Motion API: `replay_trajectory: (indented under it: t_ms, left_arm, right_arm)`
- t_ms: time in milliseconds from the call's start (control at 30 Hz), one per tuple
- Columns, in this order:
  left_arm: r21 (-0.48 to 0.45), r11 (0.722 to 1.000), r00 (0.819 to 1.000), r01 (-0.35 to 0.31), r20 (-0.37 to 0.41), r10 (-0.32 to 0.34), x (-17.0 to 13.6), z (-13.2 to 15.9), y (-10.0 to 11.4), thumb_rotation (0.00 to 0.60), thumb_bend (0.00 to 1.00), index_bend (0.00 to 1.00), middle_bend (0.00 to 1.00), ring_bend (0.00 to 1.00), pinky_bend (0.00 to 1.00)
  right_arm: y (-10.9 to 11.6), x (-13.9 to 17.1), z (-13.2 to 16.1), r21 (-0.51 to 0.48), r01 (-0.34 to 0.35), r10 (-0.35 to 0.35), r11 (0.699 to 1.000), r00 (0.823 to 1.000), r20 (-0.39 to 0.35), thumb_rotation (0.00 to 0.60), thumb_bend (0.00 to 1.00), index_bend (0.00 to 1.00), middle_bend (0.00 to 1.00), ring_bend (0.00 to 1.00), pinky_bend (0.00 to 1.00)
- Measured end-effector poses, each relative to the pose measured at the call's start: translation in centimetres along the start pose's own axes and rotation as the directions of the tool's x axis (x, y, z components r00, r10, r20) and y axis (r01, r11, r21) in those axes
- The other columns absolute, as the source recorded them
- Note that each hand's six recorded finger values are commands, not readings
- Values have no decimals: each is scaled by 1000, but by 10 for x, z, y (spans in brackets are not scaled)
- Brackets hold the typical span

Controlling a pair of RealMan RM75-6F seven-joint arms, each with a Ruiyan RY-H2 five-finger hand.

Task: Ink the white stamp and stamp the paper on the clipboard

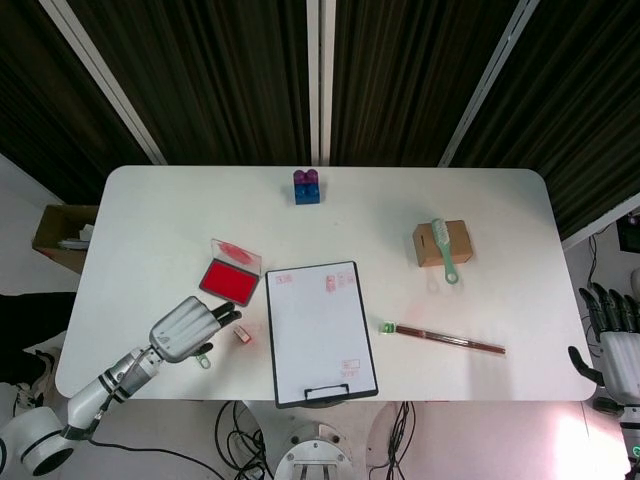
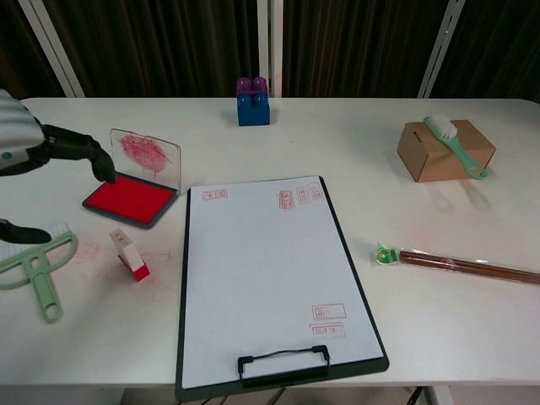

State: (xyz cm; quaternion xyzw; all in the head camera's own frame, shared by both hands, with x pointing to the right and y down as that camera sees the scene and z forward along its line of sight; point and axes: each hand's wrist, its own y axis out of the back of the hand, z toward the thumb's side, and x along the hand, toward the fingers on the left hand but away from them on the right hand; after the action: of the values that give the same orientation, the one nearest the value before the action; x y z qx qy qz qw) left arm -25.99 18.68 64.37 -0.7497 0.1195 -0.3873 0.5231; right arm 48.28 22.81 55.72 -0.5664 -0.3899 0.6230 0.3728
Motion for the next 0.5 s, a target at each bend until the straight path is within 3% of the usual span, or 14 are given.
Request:
replay_trajectory:
  t_ms: [333, 500]
  left_arm:
    - [32, 997, 998, 65, 23, -65, 32, 11, -25, 600, 165, 330, 352, 897, 906]
    - [34, 997, 997, 73, 32, -75, 37, 14, -31, 600, 182, 400, 419, 914, 917]
  right_arm:
    - [-3, -2, -4, -3, -9, 9, 1000, 1000, 8, 600, 224, 0, 0, 0, 0]
    - [-2, -2, -5, -5, -7, 7, 1000, 1000, 10, 600, 223, 0, 0, 0, 0]
